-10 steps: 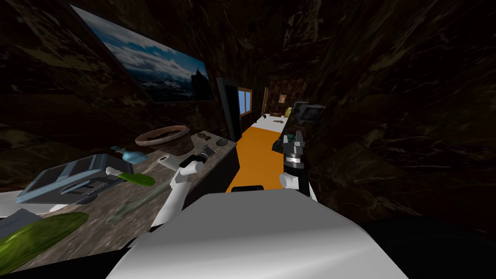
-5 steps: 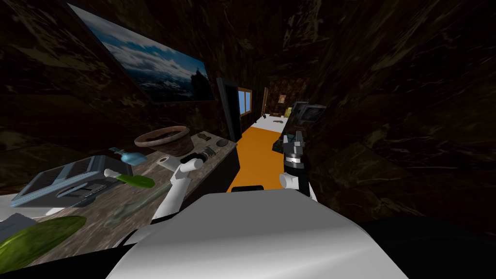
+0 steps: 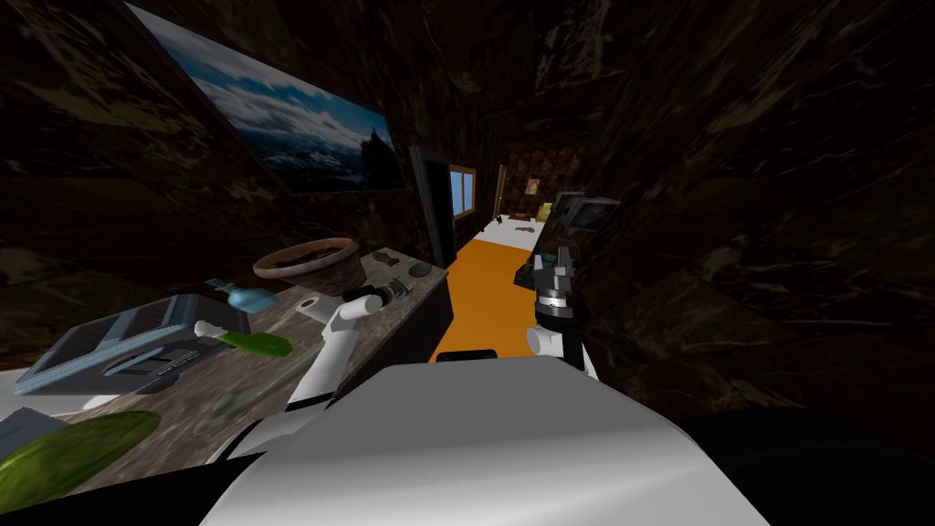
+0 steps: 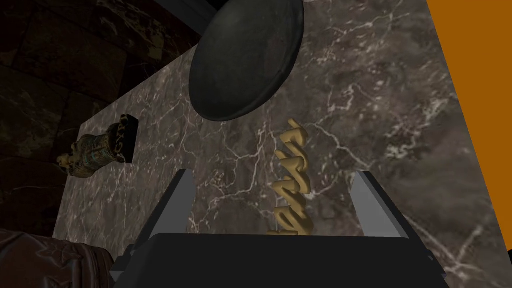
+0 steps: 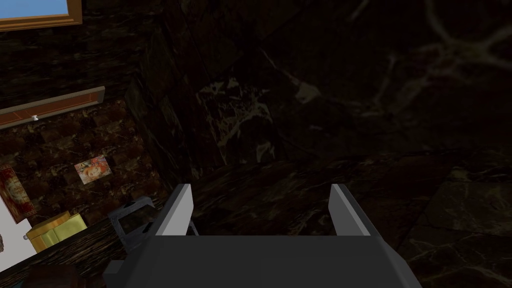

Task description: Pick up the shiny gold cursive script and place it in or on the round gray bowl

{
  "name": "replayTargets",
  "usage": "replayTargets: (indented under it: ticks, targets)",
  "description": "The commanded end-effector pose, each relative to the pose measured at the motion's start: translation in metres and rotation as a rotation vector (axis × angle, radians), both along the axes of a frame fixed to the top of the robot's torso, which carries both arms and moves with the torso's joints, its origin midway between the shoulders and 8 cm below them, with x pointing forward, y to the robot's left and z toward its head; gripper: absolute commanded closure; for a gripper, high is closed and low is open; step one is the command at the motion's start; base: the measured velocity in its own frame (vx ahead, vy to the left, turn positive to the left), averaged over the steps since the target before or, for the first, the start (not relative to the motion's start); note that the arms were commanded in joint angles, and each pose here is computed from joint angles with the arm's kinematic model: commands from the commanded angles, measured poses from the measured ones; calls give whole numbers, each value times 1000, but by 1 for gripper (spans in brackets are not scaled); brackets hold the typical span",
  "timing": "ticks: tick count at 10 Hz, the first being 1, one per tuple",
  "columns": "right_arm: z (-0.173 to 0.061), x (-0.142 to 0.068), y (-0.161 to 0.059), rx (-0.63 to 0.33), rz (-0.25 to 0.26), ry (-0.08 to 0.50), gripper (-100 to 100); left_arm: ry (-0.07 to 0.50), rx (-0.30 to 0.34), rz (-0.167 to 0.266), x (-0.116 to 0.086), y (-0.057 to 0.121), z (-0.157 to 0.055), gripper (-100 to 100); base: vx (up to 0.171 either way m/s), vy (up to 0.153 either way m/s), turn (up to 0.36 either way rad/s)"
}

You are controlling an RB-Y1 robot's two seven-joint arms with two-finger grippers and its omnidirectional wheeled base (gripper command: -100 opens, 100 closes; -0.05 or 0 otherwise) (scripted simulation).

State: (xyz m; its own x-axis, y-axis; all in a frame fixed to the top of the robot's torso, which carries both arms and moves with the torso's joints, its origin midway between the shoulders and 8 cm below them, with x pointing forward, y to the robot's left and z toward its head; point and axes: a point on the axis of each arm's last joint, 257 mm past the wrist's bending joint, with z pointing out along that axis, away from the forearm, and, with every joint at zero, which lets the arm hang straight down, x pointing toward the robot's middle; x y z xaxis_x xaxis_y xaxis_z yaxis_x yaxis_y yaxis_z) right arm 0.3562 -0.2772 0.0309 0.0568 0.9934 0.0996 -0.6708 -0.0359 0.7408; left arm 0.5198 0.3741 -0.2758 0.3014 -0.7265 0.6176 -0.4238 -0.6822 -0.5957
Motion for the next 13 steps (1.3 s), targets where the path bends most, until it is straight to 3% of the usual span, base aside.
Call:
replayTargets:
  ticks: [1, 13]
  targets:
    - [0, 0, 0, 0, 0, 0, 0, 50, -38, -5, 1, -2, -6, -100, 26, 23, 21]
    - [0, 0, 0, 0, 0, 0, 0, 346, -172, -48, -24, -20, -37, -100, 26, 19, 22]
